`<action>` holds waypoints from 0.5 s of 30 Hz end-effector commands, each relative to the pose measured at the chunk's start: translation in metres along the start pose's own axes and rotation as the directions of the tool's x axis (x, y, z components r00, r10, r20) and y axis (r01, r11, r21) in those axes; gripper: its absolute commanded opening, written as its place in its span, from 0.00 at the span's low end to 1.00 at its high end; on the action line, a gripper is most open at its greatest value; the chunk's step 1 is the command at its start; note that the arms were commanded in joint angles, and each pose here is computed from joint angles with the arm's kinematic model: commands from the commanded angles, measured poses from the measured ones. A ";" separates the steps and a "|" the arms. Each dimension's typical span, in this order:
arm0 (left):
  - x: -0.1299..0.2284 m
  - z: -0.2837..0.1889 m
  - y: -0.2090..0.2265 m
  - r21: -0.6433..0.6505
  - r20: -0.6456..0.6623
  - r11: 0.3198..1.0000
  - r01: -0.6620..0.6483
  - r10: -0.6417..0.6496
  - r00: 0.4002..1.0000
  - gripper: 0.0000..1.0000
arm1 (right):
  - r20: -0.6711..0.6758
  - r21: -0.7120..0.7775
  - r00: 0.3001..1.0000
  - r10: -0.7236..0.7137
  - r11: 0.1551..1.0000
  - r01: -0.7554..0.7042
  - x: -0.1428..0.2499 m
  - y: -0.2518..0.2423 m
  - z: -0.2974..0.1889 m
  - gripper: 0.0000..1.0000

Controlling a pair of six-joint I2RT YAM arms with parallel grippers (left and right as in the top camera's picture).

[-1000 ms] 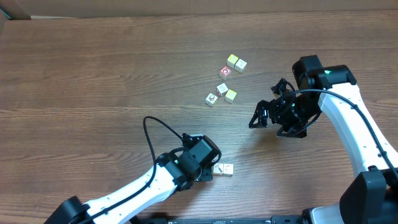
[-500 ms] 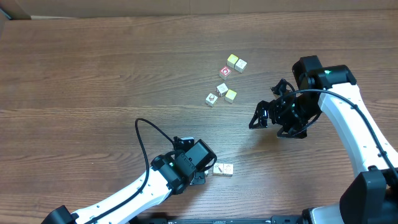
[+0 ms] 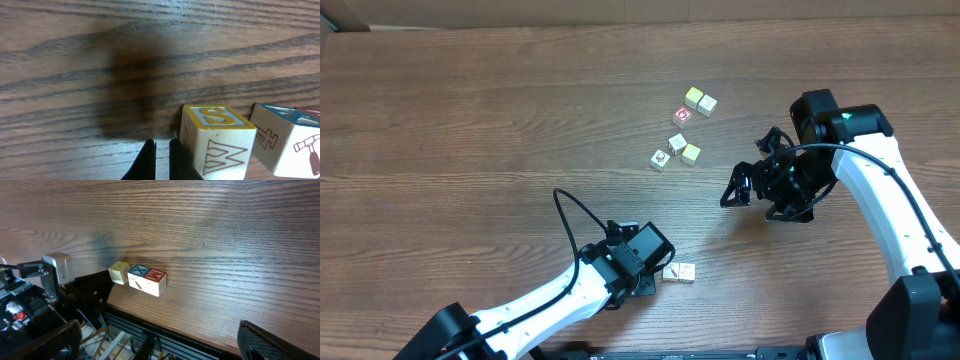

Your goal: Flip 5 blocks

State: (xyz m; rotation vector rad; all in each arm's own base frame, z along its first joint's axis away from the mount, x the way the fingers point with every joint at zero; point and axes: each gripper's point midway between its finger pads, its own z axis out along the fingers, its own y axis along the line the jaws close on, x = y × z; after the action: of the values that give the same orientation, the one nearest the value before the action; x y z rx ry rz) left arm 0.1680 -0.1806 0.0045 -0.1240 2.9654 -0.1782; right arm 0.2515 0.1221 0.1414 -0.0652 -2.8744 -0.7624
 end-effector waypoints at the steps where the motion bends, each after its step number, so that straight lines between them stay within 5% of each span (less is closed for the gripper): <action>1: 0.002 0.003 -0.001 0.007 -0.021 1.000 -0.022 0.022 1.000 0.04 | 0.031 -0.003 0.999 -0.031 1.000 0.031 -0.003 0.006 -0.007 1.00; 15: -0.008 0.003 -0.005 0.014 0.031 0.999 -0.053 0.052 0.998 0.04 | 0.033 -0.004 0.999 -0.031 0.999 0.032 -0.003 0.006 -0.007 1.00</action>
State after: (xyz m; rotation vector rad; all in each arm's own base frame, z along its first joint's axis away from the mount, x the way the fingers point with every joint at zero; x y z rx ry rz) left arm 0.1732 -0.1887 0.0056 -0.0772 2.9446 -0.2236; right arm 0.2524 0.1223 0.1413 -0.0637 -2.8781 -0.7642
